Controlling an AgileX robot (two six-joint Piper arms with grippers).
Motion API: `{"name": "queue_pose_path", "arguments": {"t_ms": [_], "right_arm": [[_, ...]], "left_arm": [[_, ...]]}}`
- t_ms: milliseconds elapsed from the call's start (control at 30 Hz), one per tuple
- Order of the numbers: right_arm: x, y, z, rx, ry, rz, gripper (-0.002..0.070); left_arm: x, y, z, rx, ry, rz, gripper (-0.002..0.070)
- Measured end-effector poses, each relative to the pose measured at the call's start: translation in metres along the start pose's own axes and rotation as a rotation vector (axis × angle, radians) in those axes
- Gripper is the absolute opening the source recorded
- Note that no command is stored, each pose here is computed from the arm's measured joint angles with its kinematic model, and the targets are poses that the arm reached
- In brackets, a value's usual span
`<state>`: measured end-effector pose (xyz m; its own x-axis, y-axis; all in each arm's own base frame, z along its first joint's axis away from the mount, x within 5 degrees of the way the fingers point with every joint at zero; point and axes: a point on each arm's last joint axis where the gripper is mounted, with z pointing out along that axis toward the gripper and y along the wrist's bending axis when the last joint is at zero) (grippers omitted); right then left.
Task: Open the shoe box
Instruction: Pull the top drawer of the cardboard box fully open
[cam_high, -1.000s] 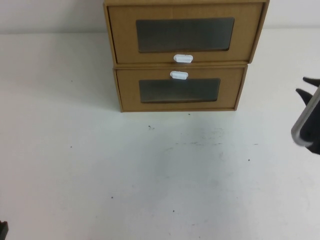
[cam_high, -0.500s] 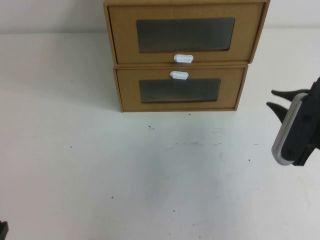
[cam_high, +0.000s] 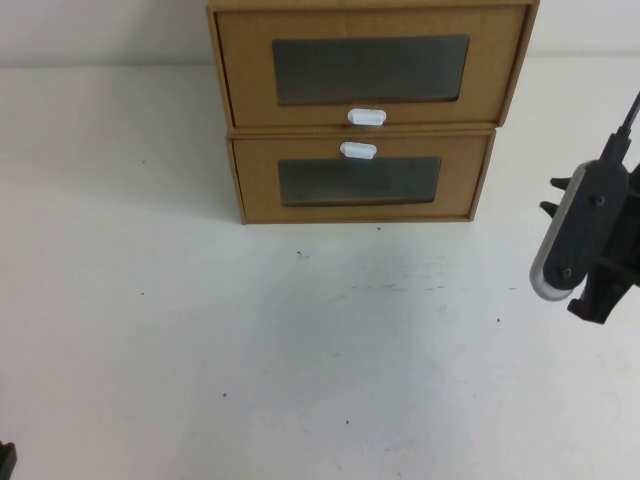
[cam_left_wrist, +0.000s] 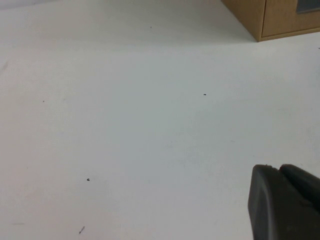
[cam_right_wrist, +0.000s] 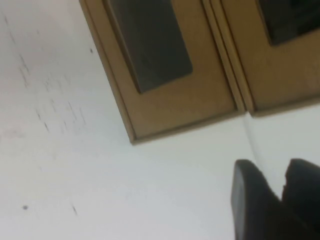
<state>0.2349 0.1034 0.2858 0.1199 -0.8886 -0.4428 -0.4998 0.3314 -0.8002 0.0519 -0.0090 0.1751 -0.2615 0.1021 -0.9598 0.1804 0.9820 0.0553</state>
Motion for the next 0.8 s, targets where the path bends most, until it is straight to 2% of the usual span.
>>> {"name": "queue_pose_path", "arguments": {"t_ms": [400, 567, 700, 800], "right_arm": [[-0.04, 0.033, 0.02, -0.133, -0.127, -0.271, 0.013], [-0.059, 0.035, 0.043, -0.152, -0.105, -0.328, 0.013], [-0.075, 0.032, 0.053, -0.168, -0.146, -0.228, 0.013], [-0.087, 0.023, 0.057, -0.163, -0.176, -0.06, 0.013]], "left_arm": [[0.0, 0.0, 0.0, 0.0, 0.0, 0.0, -0.0004], [0.0, 0.0, 0.0, 0.0, 0.0, 0.0, -0.0004], [0.0, 0.0, 0.0, 0.0, 0.0, 0.0, -0.0004], [0.0, 0.0, 0.0, 0.0, 0.0, 0.0, -0.0004]]}}
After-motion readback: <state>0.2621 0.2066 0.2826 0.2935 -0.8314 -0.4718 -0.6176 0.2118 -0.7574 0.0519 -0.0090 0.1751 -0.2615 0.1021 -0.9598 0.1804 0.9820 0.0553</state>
